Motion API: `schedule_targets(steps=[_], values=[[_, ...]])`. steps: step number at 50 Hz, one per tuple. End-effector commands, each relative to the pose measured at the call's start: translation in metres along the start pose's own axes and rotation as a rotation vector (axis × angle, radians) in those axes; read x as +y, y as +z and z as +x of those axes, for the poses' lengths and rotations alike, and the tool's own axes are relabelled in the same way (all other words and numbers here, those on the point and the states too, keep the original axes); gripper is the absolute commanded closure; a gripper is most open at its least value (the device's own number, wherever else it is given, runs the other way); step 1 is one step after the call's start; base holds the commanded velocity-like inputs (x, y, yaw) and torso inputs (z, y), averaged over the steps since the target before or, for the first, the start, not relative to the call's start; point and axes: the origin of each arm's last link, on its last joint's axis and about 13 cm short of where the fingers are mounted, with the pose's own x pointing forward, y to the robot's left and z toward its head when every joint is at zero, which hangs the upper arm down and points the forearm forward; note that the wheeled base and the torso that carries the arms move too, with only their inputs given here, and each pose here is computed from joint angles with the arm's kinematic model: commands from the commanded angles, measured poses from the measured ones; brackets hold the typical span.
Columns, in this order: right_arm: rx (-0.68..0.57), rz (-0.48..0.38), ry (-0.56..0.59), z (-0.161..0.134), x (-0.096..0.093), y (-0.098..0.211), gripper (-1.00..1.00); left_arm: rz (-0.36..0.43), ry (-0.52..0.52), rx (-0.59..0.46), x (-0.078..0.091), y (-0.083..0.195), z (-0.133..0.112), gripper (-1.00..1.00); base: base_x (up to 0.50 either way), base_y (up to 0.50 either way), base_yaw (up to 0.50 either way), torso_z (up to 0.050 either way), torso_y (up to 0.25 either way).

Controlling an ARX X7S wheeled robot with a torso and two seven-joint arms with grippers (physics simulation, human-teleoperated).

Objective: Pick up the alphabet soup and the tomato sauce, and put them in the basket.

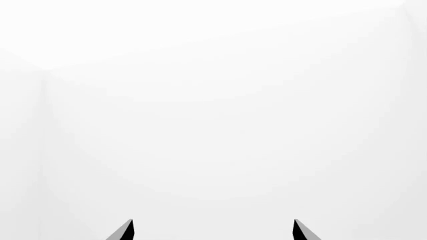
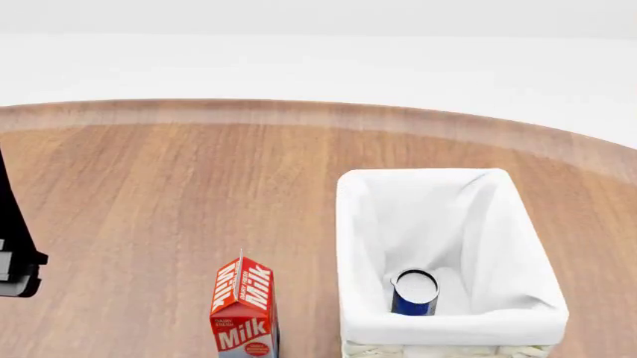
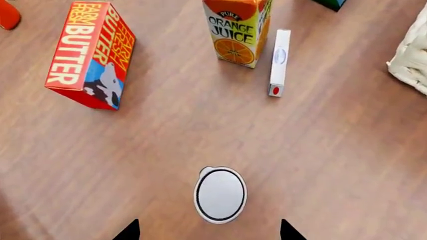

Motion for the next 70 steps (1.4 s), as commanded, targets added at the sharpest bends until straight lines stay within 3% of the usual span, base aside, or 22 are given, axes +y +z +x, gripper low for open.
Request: schedule_targets(steps=[1, 25, 70], values=[[0.001, 0.025, 0.009, 0.014, -0.005, -0.006, -1.0, -0.003, 0.002, -0.001, 0.0, -0.001, -0.001, -1.0, 0.0, 0.0, 0.0, 0.0, 0.0], [0.008, 0.039, -0.029, 0.042, -0.018, -0.015, -1.0, -0.007, -0.001, 0.006, -0.001, -0.003, -0.003, -1.0, 0.0, 0.0, 0.0, 0.0, 0.0], [0.017, 0.082, -0.005, 0.066, -0.012, -0.021, -1.0, -0.006, 0.004, 0.007, 0.0, -0.006, -0.004, -1.0, 0.0, 0.0, 0.0, 0.0, 0.0]])
